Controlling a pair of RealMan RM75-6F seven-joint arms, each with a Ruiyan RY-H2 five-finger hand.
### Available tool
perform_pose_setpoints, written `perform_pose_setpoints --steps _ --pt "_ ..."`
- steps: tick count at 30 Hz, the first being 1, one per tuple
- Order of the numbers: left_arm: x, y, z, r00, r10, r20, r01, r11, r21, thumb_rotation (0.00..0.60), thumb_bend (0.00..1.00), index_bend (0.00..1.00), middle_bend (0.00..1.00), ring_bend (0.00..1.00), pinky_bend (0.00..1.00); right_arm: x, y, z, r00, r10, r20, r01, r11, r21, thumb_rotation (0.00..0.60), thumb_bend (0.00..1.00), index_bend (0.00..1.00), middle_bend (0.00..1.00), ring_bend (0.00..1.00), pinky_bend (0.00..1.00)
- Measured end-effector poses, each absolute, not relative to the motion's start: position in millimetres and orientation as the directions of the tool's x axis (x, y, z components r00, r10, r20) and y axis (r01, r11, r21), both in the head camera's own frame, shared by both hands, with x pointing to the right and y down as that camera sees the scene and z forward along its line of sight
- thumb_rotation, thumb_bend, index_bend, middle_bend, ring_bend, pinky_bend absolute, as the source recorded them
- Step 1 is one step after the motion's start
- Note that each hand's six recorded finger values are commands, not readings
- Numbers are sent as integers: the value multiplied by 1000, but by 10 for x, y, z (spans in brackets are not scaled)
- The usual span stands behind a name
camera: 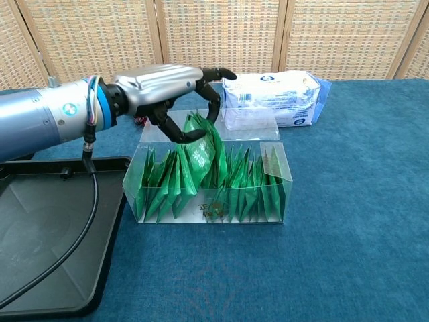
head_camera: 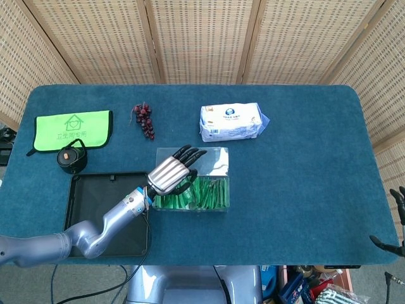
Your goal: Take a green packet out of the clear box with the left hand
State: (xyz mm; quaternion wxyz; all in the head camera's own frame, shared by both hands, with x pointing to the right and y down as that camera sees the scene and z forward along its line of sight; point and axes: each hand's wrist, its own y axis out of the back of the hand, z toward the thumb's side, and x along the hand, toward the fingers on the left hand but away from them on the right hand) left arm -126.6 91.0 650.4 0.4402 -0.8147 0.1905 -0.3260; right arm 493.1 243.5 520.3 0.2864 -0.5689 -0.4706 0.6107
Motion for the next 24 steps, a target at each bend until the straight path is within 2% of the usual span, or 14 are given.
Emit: perform_pose_setpoints --steps 10,24 --pt "-1343 824 6234 703 -635 319 -80 -517 -852 600 494 780 0 0 0 4905 2445 5180 -180 890 -419 184 -388 -903 600 0 0 0 0 0" --pt "-1535 606 5839 661 -719 216 -175 -428 -887 600 495 782 0 0 0 4870 2456 5161 -171 895 -412 177 -384 -906 600 0 0 0 0 0"
